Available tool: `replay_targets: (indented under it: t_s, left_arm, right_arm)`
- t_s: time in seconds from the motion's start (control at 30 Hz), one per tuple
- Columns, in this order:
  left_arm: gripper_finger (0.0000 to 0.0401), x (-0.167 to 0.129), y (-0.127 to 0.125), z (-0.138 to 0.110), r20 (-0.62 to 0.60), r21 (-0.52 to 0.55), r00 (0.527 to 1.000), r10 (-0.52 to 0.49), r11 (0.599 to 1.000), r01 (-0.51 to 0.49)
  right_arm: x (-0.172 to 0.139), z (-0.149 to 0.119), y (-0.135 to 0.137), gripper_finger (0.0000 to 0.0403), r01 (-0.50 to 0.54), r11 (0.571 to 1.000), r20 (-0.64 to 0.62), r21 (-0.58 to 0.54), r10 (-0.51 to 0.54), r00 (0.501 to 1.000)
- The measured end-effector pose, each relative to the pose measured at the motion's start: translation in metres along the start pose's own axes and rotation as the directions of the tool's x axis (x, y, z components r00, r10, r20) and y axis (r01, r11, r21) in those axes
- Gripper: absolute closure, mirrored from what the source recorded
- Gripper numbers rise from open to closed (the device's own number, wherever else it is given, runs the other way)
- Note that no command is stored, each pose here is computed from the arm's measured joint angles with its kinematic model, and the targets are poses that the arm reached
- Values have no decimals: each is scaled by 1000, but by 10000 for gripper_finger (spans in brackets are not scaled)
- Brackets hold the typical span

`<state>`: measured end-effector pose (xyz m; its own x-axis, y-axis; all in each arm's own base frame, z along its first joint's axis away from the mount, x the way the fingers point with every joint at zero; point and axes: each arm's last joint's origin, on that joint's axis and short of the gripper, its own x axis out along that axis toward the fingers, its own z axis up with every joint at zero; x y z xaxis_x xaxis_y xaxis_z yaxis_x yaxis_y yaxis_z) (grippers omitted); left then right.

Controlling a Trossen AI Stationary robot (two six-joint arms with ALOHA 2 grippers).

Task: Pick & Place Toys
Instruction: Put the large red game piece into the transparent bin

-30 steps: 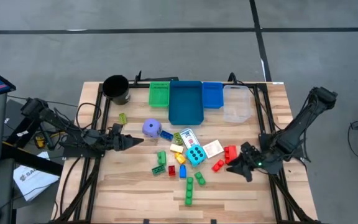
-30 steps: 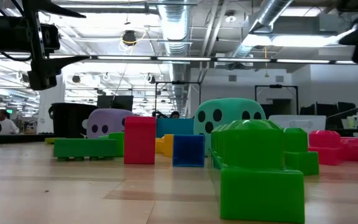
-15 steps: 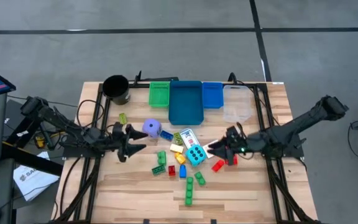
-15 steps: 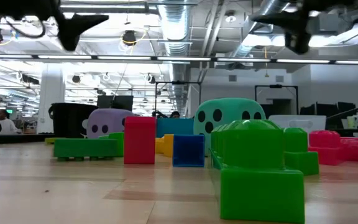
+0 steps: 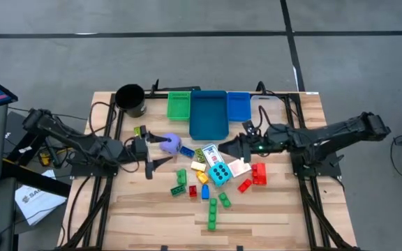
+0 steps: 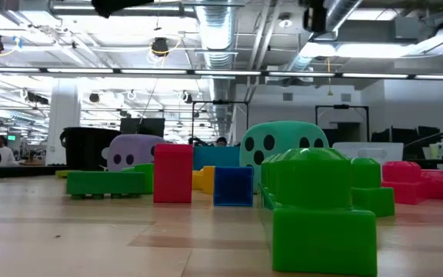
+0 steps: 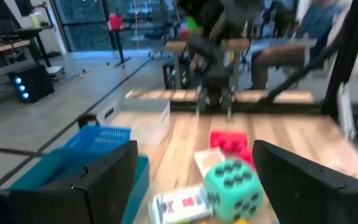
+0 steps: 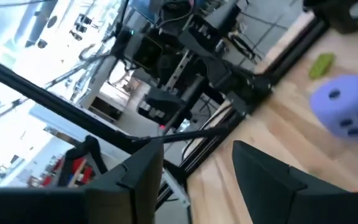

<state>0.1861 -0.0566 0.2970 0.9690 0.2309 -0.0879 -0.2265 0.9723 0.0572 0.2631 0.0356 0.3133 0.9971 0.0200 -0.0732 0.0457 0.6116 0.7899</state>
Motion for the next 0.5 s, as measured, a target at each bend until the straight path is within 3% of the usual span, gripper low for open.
replay_targets:
  t_s: [0.13, 0.27, 0.4, 0.5]
  left_arm:
    - [91, 2, 5, 15, 1, -6, 999, -38, 999, 38]
    - [91, 7, 4, 18, -37, 16, 999, -35, 999, 35]
    - [91, 13, 0, 22, -42, 16, 998, -36, 999, 37]
    - [91, 16, -3, 25, -47, 1, 998, -52, 999, 52]
  right_arm:
    - [12, 7, 8, 214, -17, 992, 15, -121, 19, 1000]
    - [19, 10, 15, 214, -70, 944, -69, -323, 50, 996]
    - [16, 19, 23, 214, -83, 912, -169, -403, 15, 985]
    - [7, 28, 31, 214, -61, 868, -240, -493, -68, 968]
